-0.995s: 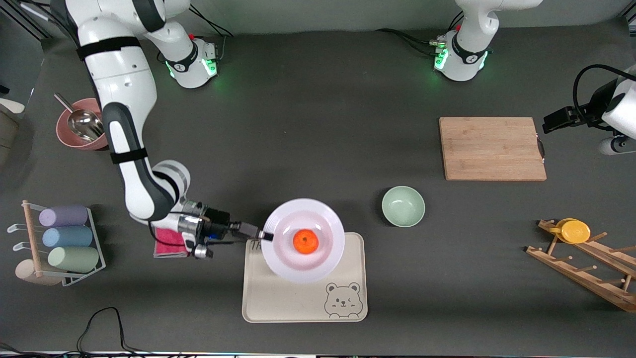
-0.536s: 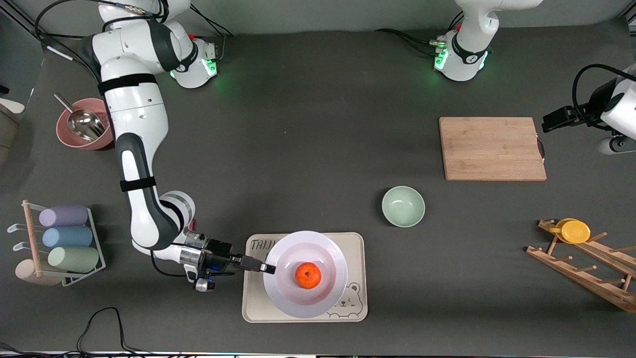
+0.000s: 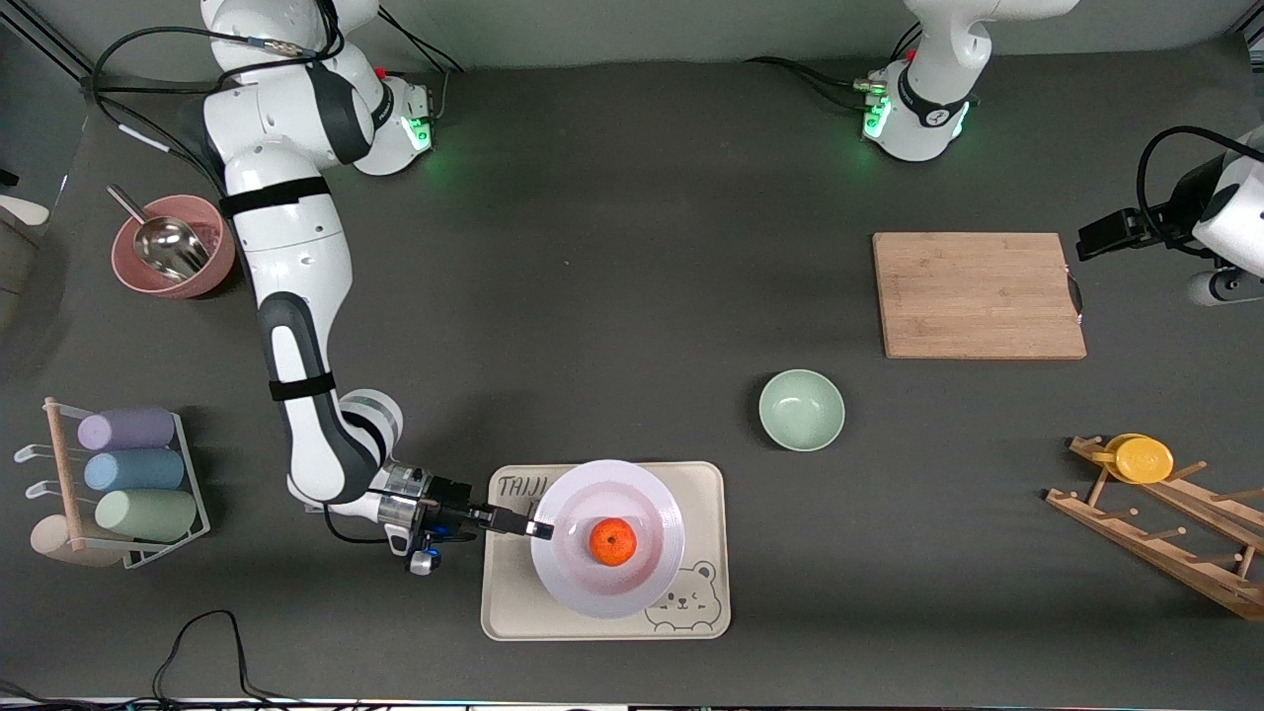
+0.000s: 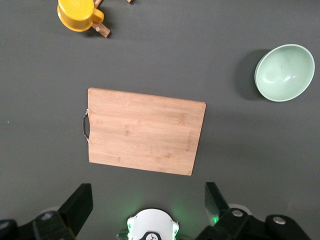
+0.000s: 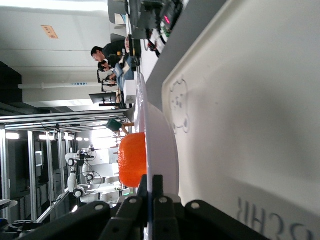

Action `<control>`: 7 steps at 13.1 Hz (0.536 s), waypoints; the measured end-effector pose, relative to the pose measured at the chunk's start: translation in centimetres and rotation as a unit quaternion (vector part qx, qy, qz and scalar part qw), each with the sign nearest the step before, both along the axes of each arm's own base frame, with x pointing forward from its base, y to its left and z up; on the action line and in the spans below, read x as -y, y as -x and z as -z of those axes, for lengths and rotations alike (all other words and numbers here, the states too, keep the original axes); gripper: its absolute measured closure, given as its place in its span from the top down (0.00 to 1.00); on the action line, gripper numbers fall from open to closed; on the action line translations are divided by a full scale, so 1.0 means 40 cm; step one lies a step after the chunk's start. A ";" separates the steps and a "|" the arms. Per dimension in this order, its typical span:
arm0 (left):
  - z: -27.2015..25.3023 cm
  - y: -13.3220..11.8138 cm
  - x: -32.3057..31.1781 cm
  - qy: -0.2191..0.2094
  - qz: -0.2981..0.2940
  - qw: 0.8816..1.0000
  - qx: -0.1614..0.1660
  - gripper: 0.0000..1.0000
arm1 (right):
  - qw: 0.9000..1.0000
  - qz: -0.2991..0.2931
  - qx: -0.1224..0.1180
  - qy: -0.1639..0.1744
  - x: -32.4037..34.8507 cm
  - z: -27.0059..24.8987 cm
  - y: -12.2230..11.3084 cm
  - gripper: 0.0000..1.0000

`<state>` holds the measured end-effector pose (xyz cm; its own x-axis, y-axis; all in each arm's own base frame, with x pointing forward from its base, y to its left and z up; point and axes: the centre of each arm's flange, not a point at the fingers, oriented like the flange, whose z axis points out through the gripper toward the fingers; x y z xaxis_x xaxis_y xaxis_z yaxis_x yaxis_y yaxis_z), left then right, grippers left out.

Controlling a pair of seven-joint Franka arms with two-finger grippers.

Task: Place orange and plate with both arms
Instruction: 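Open the right gripper and release the plate on the tray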

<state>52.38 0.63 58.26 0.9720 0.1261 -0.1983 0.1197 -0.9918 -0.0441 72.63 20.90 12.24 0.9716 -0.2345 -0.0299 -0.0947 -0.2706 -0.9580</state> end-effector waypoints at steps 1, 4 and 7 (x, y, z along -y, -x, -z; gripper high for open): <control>0.000 0.001 -0.004 0.000 -0.001 1.000 -0.001 1.00 | 1.000 -0.004 -0.002 0.012 0.002 0.017 0.005 0.04; 0.000 0.001 -0.012 0.000 -0.005 1.000 -0.002 1.00 | 0.999 -0.007 0.003 0.032 0.008 0.052 0.013 0.04; -0.004 0.002 -0.016 0.000 -0.006 1.000 -0.002 1.00 | 0.999 -0.009 0.006 0.033 0.007 0.061 0.014 0.04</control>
